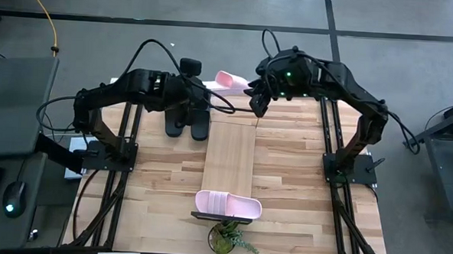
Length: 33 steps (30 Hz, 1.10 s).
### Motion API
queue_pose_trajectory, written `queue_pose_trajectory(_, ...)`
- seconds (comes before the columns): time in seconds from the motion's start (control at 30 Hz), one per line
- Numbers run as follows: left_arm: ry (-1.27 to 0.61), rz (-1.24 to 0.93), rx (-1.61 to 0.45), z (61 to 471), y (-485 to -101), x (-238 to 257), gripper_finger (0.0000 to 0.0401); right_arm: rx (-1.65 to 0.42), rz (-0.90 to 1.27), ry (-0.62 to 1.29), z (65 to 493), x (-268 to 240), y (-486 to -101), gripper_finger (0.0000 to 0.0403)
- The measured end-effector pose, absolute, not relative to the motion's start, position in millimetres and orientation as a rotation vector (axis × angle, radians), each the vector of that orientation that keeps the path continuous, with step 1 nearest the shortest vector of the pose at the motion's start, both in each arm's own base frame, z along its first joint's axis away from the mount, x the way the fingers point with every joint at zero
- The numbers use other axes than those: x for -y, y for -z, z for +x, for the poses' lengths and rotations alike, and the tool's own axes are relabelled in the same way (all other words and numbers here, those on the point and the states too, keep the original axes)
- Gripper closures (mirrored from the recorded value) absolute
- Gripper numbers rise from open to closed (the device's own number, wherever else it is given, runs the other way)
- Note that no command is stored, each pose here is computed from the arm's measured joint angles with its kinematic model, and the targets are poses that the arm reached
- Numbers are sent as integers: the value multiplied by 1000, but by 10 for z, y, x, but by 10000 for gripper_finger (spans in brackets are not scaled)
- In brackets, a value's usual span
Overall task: Pick and place slides into the shelf
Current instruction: Put the pink slides on the shelf
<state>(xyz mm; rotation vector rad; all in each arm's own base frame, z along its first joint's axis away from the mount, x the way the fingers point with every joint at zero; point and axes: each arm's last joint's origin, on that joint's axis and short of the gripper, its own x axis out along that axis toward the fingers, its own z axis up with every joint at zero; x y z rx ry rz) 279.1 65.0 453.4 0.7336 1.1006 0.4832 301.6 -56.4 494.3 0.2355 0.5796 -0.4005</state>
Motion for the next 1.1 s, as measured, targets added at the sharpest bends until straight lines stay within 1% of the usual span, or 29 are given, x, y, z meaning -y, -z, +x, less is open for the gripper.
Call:
queue_pose_trajectory(0.23, -451, 822, -1138, 2816, -4520, -659, 357, -579, 231, 425, 3023, 641, -4932, 283)
queue_pose_trajectory(0.4, -450, 876, -1157, 2907, -4477, -679, 357, -573, 254, 450, 3010, 700, -4932, 283)
queue_pose_trajectory(0.73, -407, 988, -1110, 3179, -4410, -623, 357, -568, 265, 481, 3015, 764, -4923, 283)
queue_pose_trajectory(0.87, -412, 1021, -1117, 3227, -4393, -636, 357, -589, 275, 483, 3068, 776, -4873, 283)
queue_pose_trajectory(1.1, -419, 1029, -1130, 3240, -4376, -642, 357, -687, 290, 480, 3212, 776, -4694, 283)
